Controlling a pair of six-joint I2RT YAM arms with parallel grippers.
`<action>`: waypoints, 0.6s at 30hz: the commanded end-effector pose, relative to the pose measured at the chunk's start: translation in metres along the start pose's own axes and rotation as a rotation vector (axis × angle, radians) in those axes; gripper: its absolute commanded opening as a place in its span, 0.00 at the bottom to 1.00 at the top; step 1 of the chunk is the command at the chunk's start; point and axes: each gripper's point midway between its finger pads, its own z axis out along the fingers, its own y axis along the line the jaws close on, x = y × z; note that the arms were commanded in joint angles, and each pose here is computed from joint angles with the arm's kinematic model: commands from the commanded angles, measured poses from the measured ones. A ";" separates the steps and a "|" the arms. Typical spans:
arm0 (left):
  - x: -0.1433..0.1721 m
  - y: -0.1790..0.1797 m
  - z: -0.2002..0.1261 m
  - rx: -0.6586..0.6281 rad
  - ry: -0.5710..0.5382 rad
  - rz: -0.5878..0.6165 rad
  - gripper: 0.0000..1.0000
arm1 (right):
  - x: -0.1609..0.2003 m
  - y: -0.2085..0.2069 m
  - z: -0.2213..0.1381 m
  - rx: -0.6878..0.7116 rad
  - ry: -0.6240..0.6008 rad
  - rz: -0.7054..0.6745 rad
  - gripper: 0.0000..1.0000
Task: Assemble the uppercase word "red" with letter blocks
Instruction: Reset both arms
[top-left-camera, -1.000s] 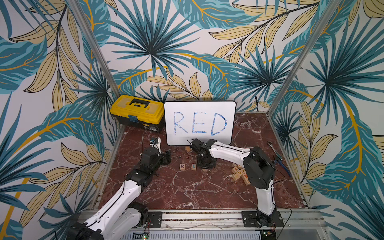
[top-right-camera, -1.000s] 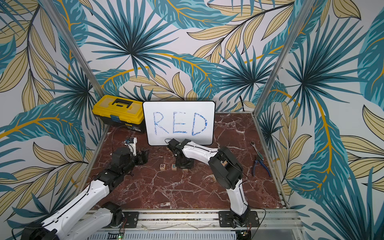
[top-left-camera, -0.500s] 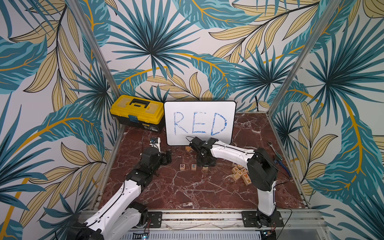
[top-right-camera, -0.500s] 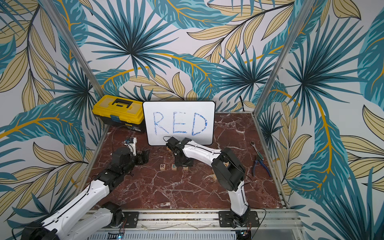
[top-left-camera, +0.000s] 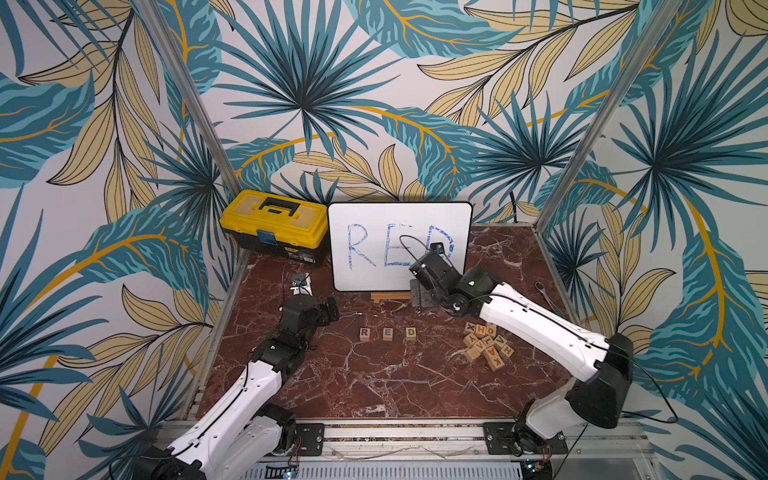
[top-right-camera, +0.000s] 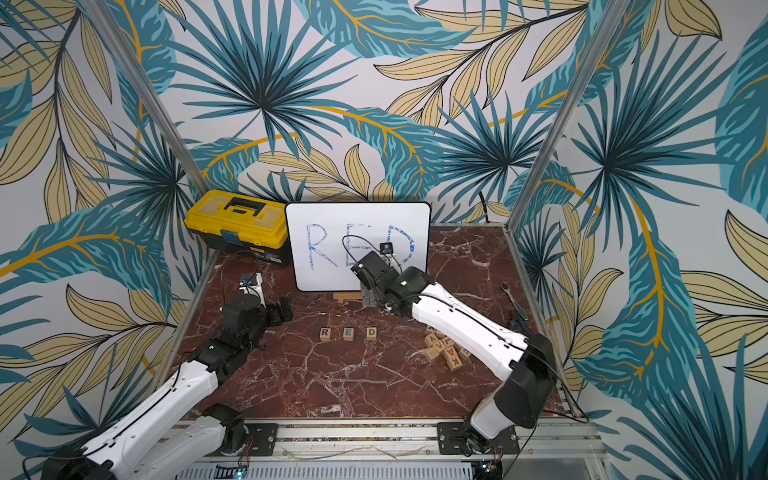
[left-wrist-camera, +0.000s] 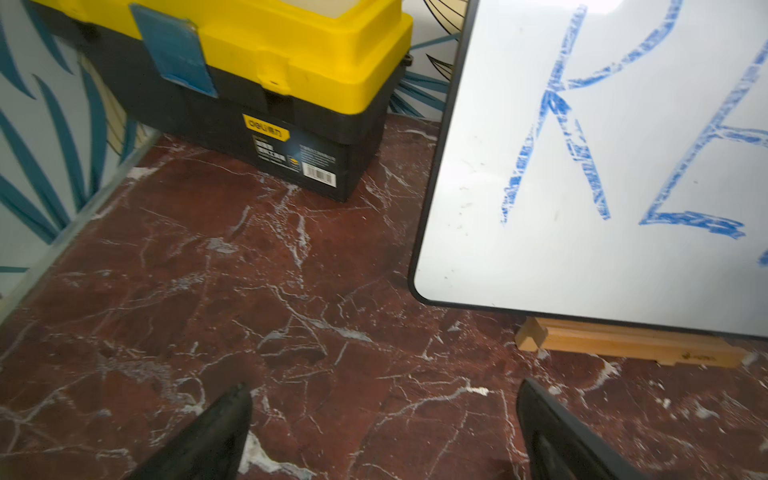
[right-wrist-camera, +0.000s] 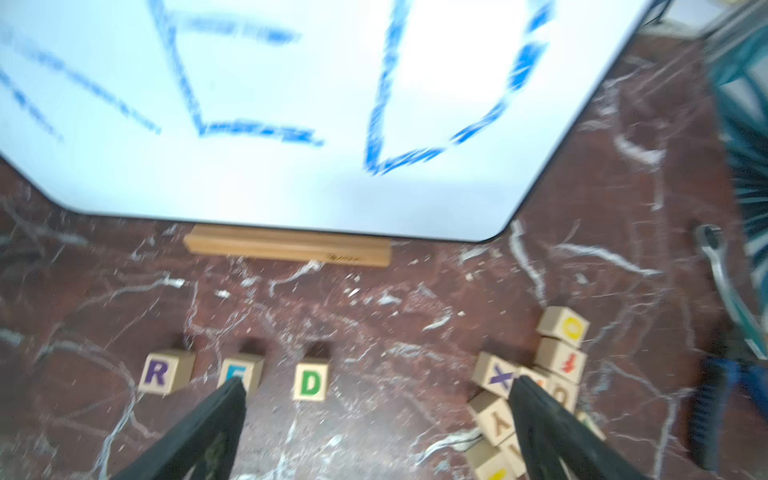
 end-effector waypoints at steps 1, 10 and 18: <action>-0.027 0.027 0.001 -0.144 -0.128 -0.020 1.00 | -0.016 -0.068 0.000 0.189 -0.119 0.003 0.99; -0.026 0.074 0.019 -0.330 -0.199 -0.010 1.00 | 0.006 -0.177 0.011 0.367 -0.359 0.117 0.99; -0.005 0.080 0.046 -0.335 -0.226 0.094 0.99 | 0.035 -0.220 0.062 0.385 -0.401 0.240 0.99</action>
